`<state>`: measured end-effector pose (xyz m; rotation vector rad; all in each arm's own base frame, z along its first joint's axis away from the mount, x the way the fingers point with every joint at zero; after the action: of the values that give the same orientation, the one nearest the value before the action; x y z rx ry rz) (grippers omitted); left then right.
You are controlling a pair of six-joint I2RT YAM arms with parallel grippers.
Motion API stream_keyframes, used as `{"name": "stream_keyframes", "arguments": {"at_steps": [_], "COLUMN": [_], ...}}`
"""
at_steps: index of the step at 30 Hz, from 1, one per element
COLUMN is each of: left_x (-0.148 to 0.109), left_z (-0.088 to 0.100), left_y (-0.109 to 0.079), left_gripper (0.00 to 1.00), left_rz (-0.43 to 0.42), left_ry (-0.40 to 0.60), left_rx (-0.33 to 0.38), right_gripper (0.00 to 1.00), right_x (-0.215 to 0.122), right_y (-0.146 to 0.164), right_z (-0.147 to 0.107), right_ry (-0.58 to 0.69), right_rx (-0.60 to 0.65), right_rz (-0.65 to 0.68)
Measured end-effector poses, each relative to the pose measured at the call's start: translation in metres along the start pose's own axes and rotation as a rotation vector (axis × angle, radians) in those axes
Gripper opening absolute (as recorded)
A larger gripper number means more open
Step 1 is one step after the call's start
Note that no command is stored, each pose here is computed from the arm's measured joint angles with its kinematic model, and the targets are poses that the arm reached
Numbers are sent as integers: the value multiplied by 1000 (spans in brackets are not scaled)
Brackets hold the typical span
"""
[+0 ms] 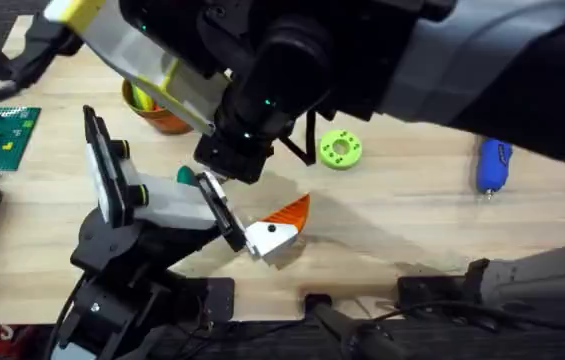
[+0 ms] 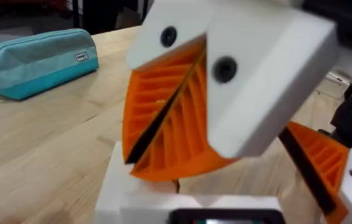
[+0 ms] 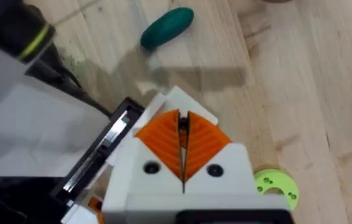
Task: Pick up the gripper from the table and insert it into the empty holder that is missing its gripper. Then pick up a screw, insert it into the mounting hole, and use the screwdriver to tighten it. Finally, clean up the table by picking up the vegetable and placing it into the bucket.
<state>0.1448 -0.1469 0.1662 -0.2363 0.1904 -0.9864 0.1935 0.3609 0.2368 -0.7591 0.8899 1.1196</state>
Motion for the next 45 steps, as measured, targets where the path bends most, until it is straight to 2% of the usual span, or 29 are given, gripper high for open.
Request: {"name": "stream_keyframes", "arguments": {"at_steps": [13, 15, 20, 22, 24, 25, 26, 35, 45], "left_x": [0, 0, 0, 0, 0, 0, 0, 0, 0], "left_z": [0, 0, 0, 0, 0, 0, 0, 1, 1], "left_y": [0, 0, 1, 1, 2, 2, 2, 2, 2], "left_gripper": [989, 989, 989, 989, 989, 989, 989, 989, 989], "left_rz": [0, 2, 8, 11, 12, 12, 13, 14, 13], "left_ry": [0, -1, -2, -3, -3, -3, -3, -4, -4], "left_rx": [-2, -1, 1, 1, 0, 0, 0, 4, 6], "right_gripper": [9, 62, 337, 553, 836, 938, 978, 994, 994], "right_x": [-1, -1, -1, -1, -1, -2, -2, -13, -72], "right_y": [-3, -5, -7, -8, -16, -21, -24, -25, -56], "right_z": [0, -1, -4, -4, -6, -6, -7, -4, -22], "right_ry": [-7, -7, 2, 3, 7, 7, 7, -29, -114], "right_rx": [38, 50, 66, 72, 82, 91, 97, 104, 191], "right_rz": [22, 28, 27, 21, -8, -20, -24, -15, -82]}}
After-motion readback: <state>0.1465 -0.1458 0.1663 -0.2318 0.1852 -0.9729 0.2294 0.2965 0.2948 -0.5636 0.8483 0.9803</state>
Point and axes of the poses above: each hand's point on the last joint's axis, 136 mm out from that joint toward the fingers, its own x axis out along the fingers, its own y axis along the line the jaws close on, z = x × y, the point moved 3 cm from there along -x, back along the fingers, and after that the axes turned 5 degrees about -x, right-handed, at the moved point
